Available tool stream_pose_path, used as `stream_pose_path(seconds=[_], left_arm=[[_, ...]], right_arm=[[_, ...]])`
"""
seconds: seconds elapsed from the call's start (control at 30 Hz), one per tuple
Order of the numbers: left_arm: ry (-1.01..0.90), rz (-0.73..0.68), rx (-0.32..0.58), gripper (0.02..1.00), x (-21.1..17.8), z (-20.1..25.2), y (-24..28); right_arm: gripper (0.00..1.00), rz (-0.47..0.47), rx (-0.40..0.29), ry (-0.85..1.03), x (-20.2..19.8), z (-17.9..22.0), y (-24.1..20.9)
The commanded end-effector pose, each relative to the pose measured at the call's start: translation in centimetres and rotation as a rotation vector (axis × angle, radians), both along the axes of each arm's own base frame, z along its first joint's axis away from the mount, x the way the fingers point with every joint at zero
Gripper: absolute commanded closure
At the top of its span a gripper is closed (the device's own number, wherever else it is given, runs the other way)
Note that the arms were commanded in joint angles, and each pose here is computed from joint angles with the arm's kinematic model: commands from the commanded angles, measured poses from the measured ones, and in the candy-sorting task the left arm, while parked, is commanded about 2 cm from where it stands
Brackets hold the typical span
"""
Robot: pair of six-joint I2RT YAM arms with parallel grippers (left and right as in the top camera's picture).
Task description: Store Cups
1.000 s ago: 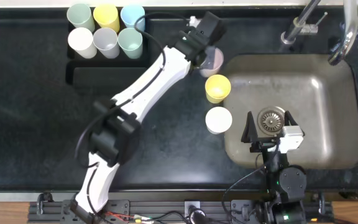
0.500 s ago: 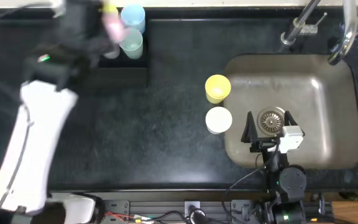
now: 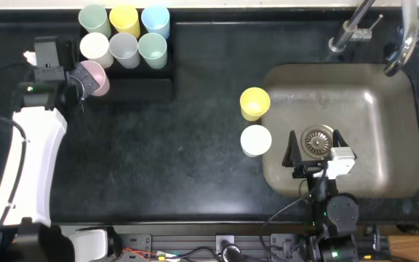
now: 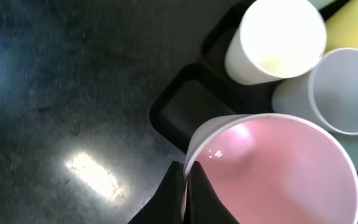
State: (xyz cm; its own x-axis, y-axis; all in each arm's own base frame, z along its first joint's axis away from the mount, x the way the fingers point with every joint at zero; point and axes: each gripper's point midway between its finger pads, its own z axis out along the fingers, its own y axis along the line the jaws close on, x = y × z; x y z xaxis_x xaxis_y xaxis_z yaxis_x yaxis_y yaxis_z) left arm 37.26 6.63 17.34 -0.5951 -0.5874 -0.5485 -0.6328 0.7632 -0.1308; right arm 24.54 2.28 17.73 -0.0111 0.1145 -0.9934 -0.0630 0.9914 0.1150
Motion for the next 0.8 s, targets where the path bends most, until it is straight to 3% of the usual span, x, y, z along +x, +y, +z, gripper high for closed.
stream_pose_path(seconds=[0.03,0.23,0.8], left_arm=[[0.003,0.057,-0.013,0.985,0.7,-1.3,0.8],[0.017,0.170,-0.011,0.982,1.1,-3.1,1.8],[0.046,0.230,-0.023,0.982,2.6,-6.7,3.3]], right_arm=[[0.003,-0.006,0.000,-0.002,0.0,-0.3,-0.1],[0.003,-0.006,0.000,-0.002,0.0,-0.3,-0.1],[0.005,-0.006,0.000,-0.002,0.0,-0.3,-0.1]])
